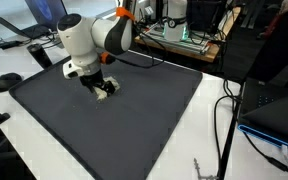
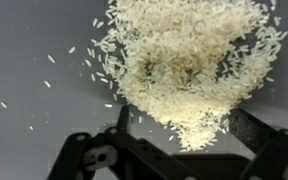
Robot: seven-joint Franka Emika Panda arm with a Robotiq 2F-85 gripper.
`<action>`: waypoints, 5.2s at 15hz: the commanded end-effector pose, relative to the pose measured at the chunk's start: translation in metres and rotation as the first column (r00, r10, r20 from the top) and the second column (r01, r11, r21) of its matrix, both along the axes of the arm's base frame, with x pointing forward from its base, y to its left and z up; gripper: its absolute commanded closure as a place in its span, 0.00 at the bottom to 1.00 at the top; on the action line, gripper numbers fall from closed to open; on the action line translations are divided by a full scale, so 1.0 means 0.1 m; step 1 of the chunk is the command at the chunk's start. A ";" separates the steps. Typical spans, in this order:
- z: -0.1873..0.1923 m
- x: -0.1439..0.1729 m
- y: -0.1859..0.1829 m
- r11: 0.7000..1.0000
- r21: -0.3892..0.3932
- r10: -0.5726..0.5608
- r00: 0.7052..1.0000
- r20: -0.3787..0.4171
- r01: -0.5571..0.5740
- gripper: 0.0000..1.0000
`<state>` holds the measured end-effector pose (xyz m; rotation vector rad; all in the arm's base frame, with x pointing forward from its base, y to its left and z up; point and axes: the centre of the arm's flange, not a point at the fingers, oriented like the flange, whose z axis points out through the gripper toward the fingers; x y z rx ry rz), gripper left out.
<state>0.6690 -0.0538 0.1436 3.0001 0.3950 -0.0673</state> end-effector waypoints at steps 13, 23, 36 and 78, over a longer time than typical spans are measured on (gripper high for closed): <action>0.08 -0.20 -0.18 0.993 0.057 0.104 0.995 0.001 -0.104 0.00; 0.18 -0.24 -0.14 0.987 0.074 0.142 0.990 0.006 -0.142 0.68; 0.27 -0.33 -0.08 0.989 0.084 0.123 0.992 -0.011 -0.121 0.99; 1.23 0.06 1.25 0.928 -0.350 0.078 0.984 -0.160 -0.130 0.00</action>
